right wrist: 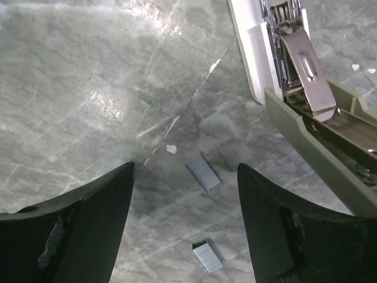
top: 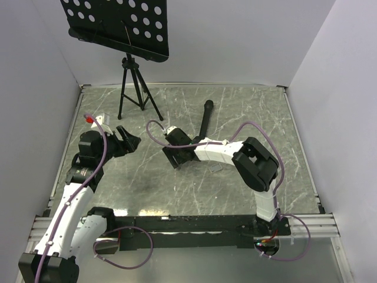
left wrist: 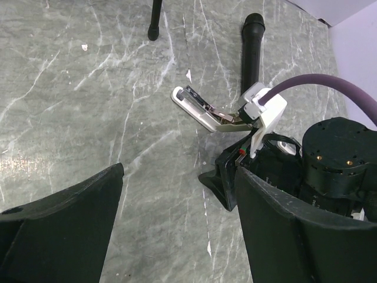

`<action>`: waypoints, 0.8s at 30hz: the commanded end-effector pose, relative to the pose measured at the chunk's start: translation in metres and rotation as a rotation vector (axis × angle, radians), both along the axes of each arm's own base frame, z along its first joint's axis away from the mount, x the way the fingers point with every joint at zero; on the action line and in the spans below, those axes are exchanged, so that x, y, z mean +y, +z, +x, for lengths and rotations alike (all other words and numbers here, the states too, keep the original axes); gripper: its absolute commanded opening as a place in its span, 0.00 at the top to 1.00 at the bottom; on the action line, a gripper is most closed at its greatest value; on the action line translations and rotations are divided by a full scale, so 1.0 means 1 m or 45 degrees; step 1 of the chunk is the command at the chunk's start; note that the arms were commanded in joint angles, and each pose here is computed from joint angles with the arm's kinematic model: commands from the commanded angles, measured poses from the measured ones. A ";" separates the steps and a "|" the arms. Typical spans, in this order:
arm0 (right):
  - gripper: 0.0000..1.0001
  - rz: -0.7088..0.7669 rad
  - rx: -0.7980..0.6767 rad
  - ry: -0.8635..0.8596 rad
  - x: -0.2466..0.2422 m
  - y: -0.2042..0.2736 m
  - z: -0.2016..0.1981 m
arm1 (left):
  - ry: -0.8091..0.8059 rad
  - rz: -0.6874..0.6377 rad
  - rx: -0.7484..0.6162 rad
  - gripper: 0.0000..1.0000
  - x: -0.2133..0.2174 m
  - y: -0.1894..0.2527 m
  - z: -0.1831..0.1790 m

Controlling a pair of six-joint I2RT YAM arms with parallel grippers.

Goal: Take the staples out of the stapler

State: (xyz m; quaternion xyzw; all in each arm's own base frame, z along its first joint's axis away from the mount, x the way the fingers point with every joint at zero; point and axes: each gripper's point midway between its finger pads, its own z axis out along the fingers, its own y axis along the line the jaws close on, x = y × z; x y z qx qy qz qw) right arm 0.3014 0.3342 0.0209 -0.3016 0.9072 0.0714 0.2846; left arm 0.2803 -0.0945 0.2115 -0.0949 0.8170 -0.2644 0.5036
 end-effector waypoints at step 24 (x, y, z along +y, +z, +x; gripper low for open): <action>0.44 0.001 -0.020 -0.018 0.020 0.018 -0.010 | -0.012 -0.002 -0.065 0.20 -0.002 0.020 0.005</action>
